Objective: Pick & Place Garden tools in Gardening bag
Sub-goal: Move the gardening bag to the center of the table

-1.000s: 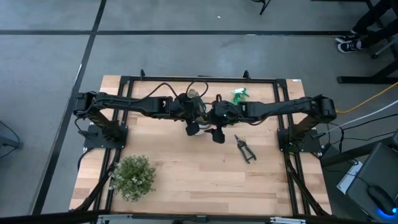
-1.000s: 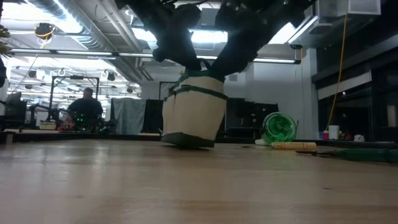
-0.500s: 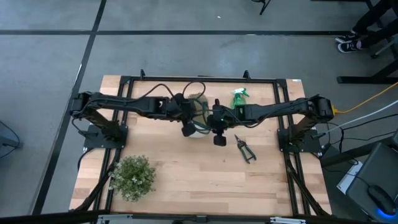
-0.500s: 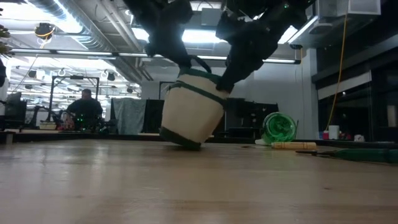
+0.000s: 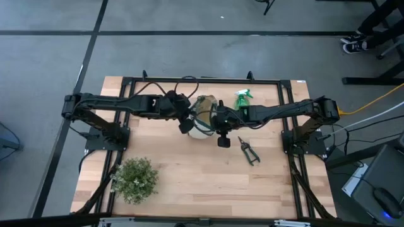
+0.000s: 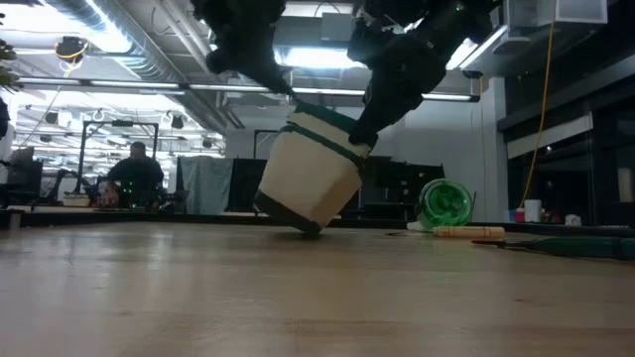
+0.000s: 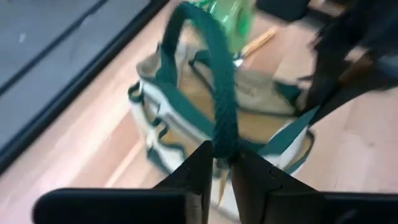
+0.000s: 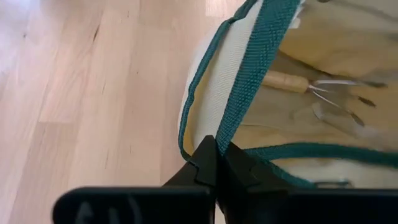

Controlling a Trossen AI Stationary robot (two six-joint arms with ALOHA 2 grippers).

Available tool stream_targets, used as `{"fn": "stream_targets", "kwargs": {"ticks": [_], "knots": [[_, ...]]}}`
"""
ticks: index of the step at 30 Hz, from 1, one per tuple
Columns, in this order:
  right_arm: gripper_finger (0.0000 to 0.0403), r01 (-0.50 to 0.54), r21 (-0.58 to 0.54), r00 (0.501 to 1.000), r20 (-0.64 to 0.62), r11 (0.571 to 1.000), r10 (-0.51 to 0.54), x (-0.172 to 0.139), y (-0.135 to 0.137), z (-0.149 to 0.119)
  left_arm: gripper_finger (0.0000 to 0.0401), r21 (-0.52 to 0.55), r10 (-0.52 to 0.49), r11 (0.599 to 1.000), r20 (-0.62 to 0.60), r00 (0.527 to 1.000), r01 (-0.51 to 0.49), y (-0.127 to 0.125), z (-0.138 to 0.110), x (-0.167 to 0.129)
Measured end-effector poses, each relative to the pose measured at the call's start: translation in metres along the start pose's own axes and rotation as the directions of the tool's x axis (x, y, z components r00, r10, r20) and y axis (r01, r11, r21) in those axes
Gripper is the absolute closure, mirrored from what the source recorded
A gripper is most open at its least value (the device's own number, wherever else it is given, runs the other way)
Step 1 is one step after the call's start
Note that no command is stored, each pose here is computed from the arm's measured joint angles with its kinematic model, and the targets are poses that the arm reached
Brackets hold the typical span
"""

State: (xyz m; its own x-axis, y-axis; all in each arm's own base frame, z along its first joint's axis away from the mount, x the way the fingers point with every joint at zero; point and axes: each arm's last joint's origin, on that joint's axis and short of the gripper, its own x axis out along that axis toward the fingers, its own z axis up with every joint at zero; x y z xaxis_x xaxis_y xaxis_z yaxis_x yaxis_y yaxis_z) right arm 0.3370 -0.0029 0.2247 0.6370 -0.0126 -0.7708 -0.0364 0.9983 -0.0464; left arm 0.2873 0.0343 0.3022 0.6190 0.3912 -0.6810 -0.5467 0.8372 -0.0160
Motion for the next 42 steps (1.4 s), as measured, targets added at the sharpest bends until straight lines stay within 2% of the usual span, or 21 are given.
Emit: {"fn": "stream_targets", "kwargs": {"ticks": [4,9,15,17,20,25,29,34,40,42], "knots": [[0.0399,0.022,-0.017,1.000,-0.013,1.000,-0.022,-0.010,-0.001,-0.001,0.0326,-0.048,0.035,0.998,-0.071,0.997,-0.039,0.004,-0.007,0.000],[0.0400,0.020,-0.036,0.999,-0.037,0.999,-0.021,-0.020,0.000,-0.004,0.0299,-0.061,0.027,0.998,-0.061,0.998,-0.030,0.002,-0.007,-0.001],[0.0400,0.036,-0.045,0.997,-0.066,0.998,-0.039,-0.031,0.000,-0.007,0.0277,-0.089,-0.108,0.991,-0.118,0.987,0.098,0.000,-0.008,0.000],[0.0400,0.027,-0.055,0.998,-0.056,0.998,-0.030,-0.033,0.000,-0.006,0.0273,-0.093,-0.123,0.989,-0.133,0.983,0.112,-0.001,-0.008,0.004],[0.0400,-0.002,-0.073,0.999,-0.051,0.997,-0.002,-0.034,0.001,-0.006,0.0272,-0.062,-0.123,0.991,-0.142,0.982,0.115,0.000,-0.008,0.008],[0.0400,-0.011,-0.077,0.997,-0.077,0.997,0.005,-0.035,0.003,-0.008,0.0271,0.001,-0.155,0.988,-0.040,0.987,0.155,-0.001,0.001,-0.001],[0.0400,-0.051,-0.082,0.996,-0.074,0.995,0.045,-0.035,0.007,-0.008,0.0271,0.035,-0.112,0.993,0.045,0.993,0.110,0.001,0.008,-0.005],[0.0401,-0.073,-0.096,0.995,-0.073,0.993,0.066,-0.035,0.013,-0.008,0.0271,0.058,-0.074,0.996,0.005,0.997,0.073,0.005,0.006,0.007],[0.0401,-0.196,-0.098,0.980,-0.062,0.976,0.191,-0.036,0.018,-0.007,0.0271,0.086,-0.153,0.984,-0.006,0.988,0.153,-0.001,0.007,0.020],[0.0400,-0.202,-0.094,0.979,-0.049,0.975,0.198,-0.036,0.019,-0.006,0.0271,0.107,-0.179,0.979,0.015,0.984,0.176,-0.003,0.010,0.021]]}}
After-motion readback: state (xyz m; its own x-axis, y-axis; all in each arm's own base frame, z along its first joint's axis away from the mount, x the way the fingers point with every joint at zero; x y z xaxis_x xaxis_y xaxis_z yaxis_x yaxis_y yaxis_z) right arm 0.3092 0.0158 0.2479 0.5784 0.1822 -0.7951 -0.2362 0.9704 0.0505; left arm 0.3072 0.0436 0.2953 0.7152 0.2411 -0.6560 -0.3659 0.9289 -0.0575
